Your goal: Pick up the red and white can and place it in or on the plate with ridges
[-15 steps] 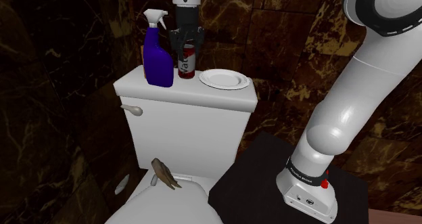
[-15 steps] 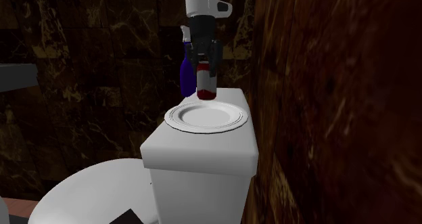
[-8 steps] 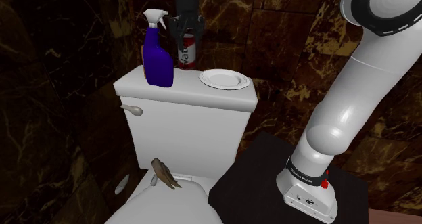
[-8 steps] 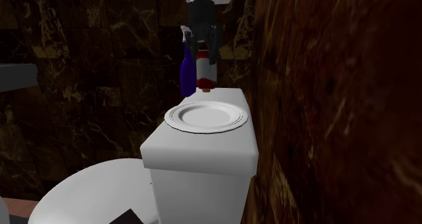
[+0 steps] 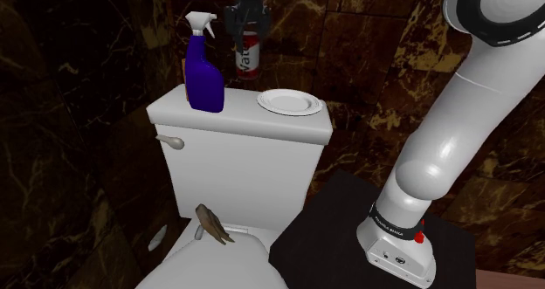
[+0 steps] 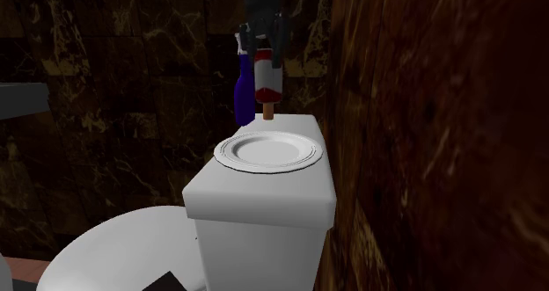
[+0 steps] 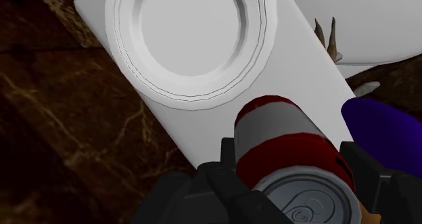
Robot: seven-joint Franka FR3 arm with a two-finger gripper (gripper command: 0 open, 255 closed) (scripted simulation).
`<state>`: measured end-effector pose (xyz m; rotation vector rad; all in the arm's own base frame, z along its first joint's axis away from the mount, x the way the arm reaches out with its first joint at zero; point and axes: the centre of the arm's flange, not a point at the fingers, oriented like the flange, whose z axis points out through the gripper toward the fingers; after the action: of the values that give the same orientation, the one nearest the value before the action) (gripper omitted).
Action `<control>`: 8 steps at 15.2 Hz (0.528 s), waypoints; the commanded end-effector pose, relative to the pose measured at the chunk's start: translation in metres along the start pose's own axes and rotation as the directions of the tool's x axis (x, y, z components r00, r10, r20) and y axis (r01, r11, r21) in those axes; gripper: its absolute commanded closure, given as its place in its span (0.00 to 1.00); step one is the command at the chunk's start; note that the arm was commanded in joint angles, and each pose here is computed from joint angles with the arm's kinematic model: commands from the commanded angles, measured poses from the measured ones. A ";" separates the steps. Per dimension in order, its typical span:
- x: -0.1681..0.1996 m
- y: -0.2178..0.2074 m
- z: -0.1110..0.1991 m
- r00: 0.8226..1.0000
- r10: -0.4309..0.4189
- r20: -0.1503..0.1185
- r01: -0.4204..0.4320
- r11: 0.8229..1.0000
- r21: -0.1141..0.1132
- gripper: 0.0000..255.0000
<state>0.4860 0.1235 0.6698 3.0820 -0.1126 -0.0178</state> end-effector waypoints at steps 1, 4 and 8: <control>-0.016 0.016 -0.006 1.000 0.000 0.000 0.000 1.000 0.000 1.00; -0.044 0.044 -0.010 1.000 0.000 0.000 0.000 1.000 0.000 1.00; -0.081 0.081 -0.016 1.000 0.000 0.000 0.000 1.000 0.000 1.00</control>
<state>0.4103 0.0583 0.6875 3.0815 -0.1134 -0.0168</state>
